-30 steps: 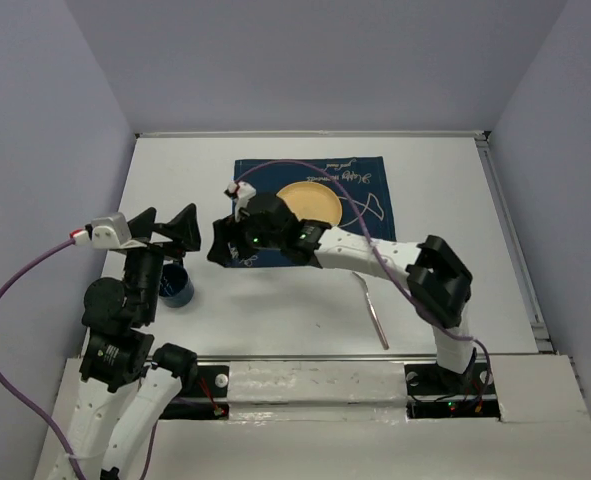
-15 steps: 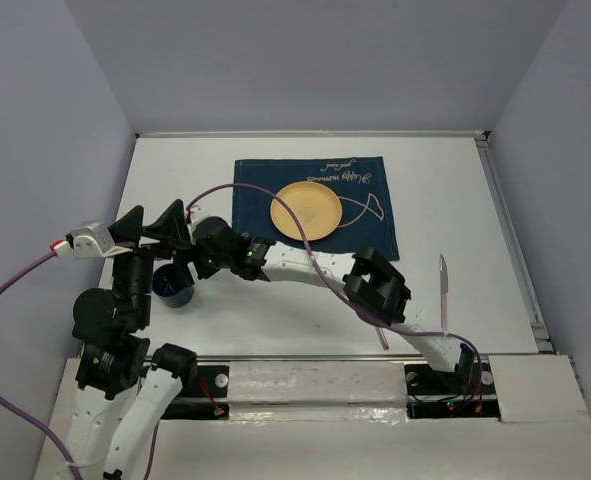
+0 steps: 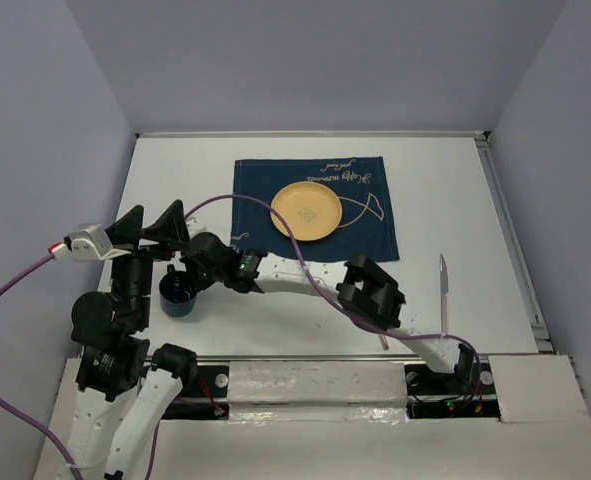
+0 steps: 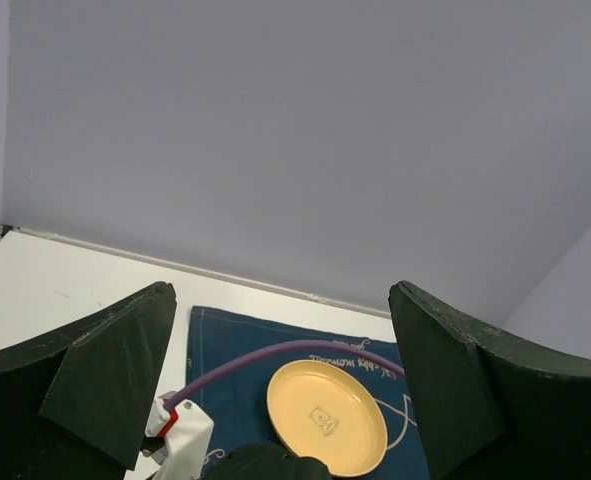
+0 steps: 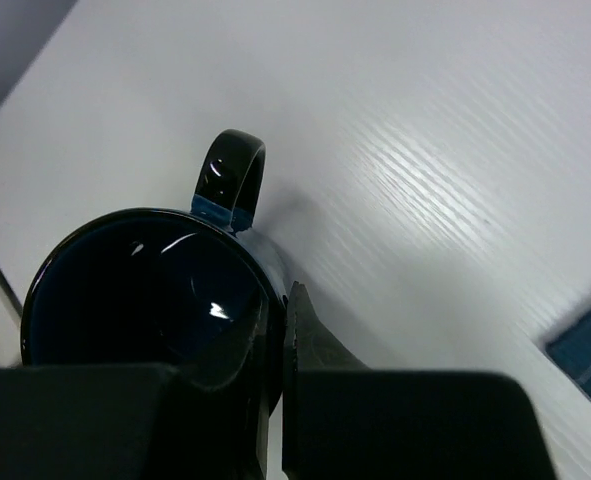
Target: Set the dinner table for one person
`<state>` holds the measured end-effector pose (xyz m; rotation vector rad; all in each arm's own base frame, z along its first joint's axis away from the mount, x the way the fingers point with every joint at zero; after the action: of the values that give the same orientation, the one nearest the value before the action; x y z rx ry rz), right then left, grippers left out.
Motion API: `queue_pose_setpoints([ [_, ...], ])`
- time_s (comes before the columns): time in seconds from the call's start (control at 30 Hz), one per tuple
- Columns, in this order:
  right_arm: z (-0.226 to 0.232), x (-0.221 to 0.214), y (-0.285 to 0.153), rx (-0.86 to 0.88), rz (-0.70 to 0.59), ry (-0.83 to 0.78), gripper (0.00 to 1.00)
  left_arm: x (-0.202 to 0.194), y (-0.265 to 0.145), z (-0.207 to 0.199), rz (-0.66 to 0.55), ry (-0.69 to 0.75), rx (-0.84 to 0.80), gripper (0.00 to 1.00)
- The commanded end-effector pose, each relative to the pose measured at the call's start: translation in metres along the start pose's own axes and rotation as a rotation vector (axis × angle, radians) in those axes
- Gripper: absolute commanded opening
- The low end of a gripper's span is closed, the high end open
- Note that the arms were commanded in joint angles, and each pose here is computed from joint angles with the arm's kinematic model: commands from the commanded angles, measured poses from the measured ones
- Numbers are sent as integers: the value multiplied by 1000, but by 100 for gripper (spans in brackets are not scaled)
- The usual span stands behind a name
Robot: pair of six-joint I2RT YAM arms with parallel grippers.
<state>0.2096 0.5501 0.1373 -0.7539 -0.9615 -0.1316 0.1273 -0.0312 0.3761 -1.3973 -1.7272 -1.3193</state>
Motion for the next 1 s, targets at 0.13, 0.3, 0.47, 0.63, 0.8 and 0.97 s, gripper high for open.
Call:
queue_pose_setpoints([
  [0.13,-43,136,-122,-174,-392,46,0,5,0,-5,-41,-12,-50,99],
  [0.3,-184,162,-192,-481,-463,90,0,-13,-2,-14,40,-22,-170,99],
  [0.47,-301,179,-255,-695,-514,175,0,-31,-3,-30,150,-25,-301,99],
  [0.63,-360,191,-279,-799,-500,206,0,-34,-2,-34,170,-21,-333,99],
  [0.8,-407,188,-261,-847,-422,244,0,-35,-1,-35,178,-14,-342,99],
  [0.97,-433,184,-251,-861,-381,270,0,-39,1,-36,193,-5,-343,99],
])
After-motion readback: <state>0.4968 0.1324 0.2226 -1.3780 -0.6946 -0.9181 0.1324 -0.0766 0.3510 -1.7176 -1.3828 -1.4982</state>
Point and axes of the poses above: each gripper's point midway between its finger pads, its own y axis out along the fingers, its own z axis along the line the jaws close on, x = y × z, the point moved 9 cm from there along -y, back along the fingers, and after that the axes turned 2 degrees about y, right-handed, at the moved point
